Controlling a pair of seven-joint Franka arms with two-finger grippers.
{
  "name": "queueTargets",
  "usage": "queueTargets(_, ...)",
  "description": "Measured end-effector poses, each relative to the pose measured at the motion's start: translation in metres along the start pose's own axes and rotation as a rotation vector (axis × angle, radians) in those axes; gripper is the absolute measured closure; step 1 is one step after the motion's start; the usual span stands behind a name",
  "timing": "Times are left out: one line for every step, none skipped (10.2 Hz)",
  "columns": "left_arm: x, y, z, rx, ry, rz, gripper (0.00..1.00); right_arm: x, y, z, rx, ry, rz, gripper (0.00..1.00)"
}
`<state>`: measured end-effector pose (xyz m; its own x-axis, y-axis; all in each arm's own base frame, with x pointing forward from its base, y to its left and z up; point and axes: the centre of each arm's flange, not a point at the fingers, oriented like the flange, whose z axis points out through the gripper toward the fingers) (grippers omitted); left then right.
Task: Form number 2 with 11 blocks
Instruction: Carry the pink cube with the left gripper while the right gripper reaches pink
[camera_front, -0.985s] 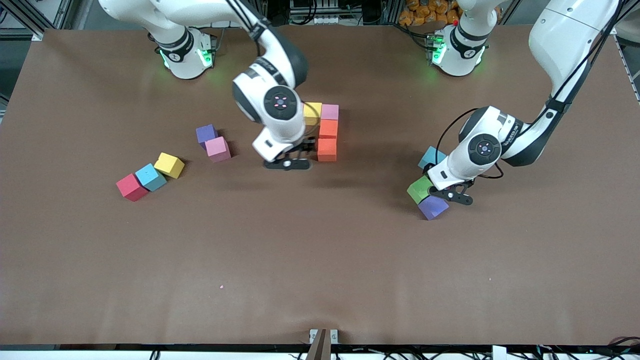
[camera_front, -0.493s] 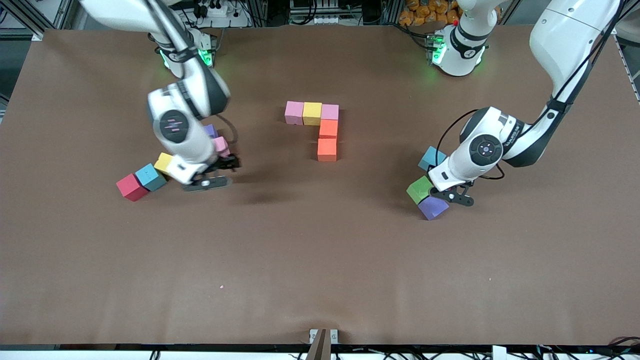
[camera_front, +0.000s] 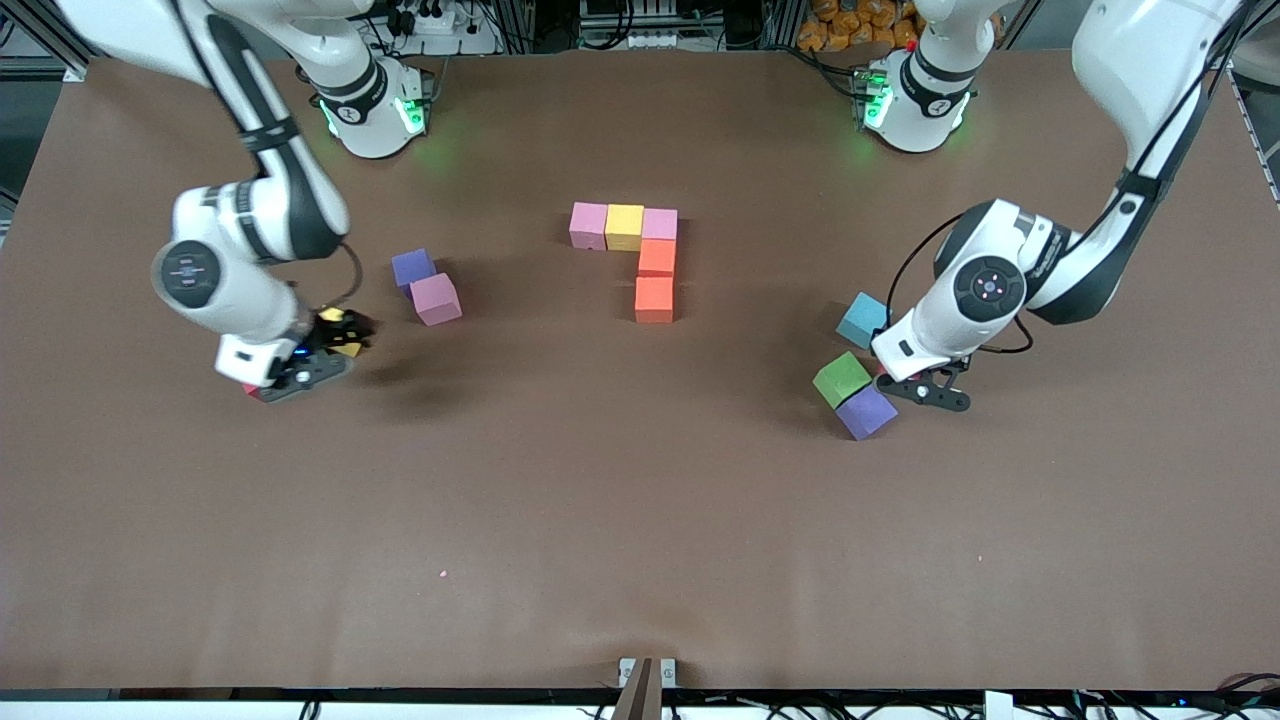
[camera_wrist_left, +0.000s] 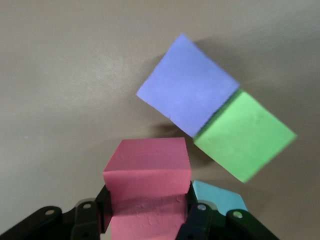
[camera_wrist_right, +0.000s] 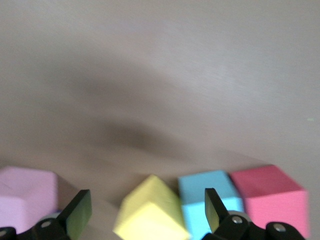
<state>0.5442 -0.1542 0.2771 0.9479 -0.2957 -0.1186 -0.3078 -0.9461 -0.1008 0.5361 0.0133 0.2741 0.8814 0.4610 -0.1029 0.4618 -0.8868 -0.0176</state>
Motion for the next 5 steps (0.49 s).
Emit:
queueTargets(0.002,0.011,-0.026,0.010,0.004,0.006,0.43,-0.013,0.024,0.001,0.005,0.001,-0.011,0.00)
queueTargets(0.005,0.027,-0.055,0.016,0.013,0.015,0.43,-0.026,0.045,0.002,0.012,0.001,0.023,0.00)
queueTargets(0.009,0.044,-0.083,0.003,0.024,0.018,0.43,-0.037,0.063,0.003,0.013,-0.001,0.056,0.00)
queueTargets(0.012,0.060,-0.104,-0.030,0.032,0.012,0.43,-0.046,0.076,0.004,0.012,-0.003,0.053,0.00)
queueTargets(0.014,0.075,-0.119,-0.065,0.042,-0.001,0.43,-0.054,0.086,0.005,0.015,-0.005,0.037,0.00)
